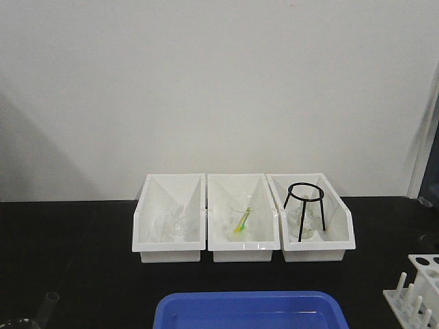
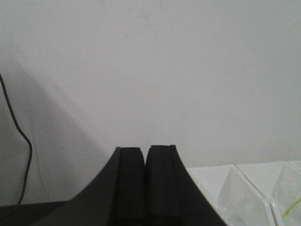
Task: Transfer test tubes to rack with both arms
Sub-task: 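Lower the open left gripper around the glass test tube in the beaker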
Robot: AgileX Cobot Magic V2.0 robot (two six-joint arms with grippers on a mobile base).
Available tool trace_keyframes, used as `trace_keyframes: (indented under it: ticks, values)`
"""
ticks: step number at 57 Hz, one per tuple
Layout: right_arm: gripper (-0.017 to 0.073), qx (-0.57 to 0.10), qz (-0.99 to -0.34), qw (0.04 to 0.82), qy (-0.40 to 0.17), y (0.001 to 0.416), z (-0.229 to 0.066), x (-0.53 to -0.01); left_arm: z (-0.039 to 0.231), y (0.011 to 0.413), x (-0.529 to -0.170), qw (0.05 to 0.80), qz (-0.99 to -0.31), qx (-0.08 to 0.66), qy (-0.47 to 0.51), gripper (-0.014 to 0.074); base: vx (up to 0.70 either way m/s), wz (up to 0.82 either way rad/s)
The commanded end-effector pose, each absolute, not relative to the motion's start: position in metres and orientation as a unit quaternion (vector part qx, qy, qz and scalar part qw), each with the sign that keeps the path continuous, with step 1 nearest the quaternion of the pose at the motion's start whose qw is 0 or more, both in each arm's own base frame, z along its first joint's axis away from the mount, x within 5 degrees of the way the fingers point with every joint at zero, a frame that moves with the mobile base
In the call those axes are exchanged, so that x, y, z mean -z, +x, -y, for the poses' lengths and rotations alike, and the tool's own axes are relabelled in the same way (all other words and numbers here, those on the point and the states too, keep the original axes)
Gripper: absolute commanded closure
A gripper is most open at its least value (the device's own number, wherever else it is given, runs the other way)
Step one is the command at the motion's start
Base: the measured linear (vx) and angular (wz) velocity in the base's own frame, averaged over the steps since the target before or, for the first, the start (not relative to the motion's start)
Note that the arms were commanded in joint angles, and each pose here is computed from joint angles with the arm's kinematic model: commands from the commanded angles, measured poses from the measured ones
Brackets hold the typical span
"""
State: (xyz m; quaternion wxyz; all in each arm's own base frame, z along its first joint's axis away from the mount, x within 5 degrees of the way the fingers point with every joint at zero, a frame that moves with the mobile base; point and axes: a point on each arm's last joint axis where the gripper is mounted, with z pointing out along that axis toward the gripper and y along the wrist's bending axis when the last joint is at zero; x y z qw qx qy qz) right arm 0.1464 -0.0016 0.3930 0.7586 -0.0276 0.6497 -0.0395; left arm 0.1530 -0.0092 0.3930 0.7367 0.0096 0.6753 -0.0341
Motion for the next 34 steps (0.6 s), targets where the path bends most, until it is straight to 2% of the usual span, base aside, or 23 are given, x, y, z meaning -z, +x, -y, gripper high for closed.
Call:
trace_keyframes:
  ticks: [1,7,16,22,29,34]
  values:
    - [0.0561,0.036,-0.627,0.777,-0.025,0.156,0.001,-0.405,0.009,0.160,-0.406,0.761,-0.648,0.033,0.005,0.0596,0.00,0.00]
    - [0.0543,0.030,-0.647,0.762,-0.020,0.160,0.002,-0.399,0.009,0.164,-0.402,0.750,-0.661,0.023,0.016,0.0559,0.00,0.00]
    - [0.0461,0.029,-0.666,0.745,-0.019,0.161,0.002,-0.395,0.010,0.164,-0.401,0.746,-0.664,-0.007,0.045,0.0441,0.00,0.00]
    - [0.0344,0.029,-0.671,0.741,-0.018,0.161,0.002,-0.393,0.010,0.164,-0.399,0.741,-0.668,-0.028,0.065,0.0332,0.00,0.00]
    - [0.0188,0.029,-0.671,0.741,-0.018,0.161,0.002,-0.393,0.010,0.168,-0.394,0.725,-0.680,-0.056,0.091,0.0166,0.00,0.00]
    - [0.0089,0.028,-0.670,0.741,-0.018,0.161,0.002,-0.393,0.010,0.174,-0.390,0.713,-0.691,-0.060,0.097,0.0098,0.00,0.00]
